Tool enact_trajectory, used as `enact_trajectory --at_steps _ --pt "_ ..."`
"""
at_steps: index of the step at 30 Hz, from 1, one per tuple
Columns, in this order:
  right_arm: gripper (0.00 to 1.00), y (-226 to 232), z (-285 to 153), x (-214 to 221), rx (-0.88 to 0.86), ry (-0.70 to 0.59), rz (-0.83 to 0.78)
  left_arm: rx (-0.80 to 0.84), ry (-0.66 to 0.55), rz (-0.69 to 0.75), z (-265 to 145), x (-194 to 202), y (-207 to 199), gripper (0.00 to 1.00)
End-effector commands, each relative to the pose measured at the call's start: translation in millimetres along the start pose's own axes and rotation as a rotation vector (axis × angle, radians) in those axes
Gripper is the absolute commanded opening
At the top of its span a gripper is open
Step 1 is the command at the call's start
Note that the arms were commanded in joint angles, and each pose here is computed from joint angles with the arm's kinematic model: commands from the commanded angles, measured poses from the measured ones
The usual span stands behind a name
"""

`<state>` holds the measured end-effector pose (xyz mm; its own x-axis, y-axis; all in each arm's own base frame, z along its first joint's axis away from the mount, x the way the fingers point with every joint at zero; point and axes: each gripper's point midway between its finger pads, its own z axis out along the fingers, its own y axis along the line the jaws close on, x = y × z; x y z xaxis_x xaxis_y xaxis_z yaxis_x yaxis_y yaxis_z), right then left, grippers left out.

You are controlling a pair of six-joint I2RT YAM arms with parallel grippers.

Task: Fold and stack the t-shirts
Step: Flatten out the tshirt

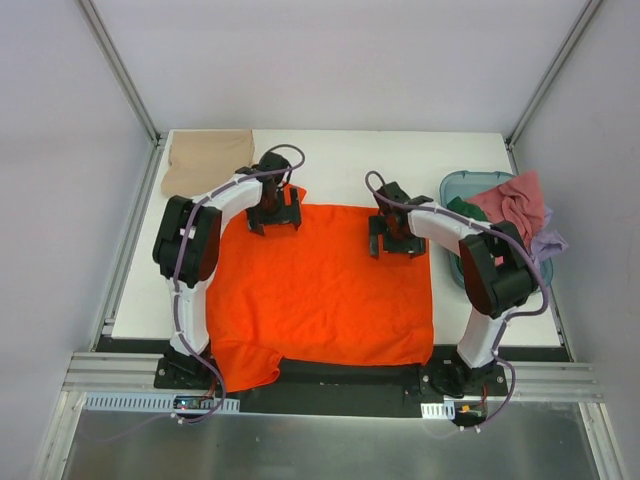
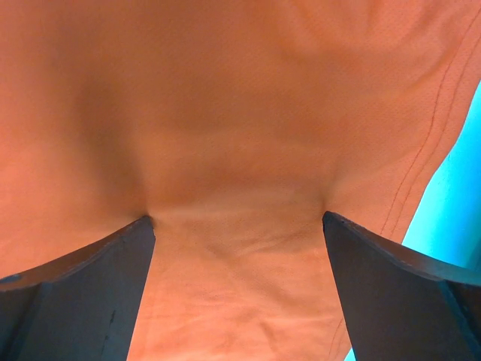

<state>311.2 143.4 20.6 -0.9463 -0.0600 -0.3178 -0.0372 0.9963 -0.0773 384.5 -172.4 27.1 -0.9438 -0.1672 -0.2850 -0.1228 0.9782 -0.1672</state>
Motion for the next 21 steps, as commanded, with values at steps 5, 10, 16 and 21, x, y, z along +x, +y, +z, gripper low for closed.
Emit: enact_trajectory --at_steps 5,10,16,21 --pt "0.96 -14.2 15.9 -23.7 0.003 0.054 0.043 0.020 0.012 -0.019 29.8 -36.7 -12.4 0.99" --pt "0.96 -16.2 15.2 -60.2 0.021 0.045 0.001 0.067 -0.006 -0.039 41.2 -78.1 -22.0 0.99" --pt "0.96 -24.1 27.5 -100.6 0.016 0.021 0.032 0.153 -0.047 -0.024 45.7 -116.8 -37.0 0.99" --pt "0.96 -30.4 38.3 -126.6 0.038 0.032 0.011 0.235 -0.082 0.003 44.4 -138.0 -55.7 0.99"
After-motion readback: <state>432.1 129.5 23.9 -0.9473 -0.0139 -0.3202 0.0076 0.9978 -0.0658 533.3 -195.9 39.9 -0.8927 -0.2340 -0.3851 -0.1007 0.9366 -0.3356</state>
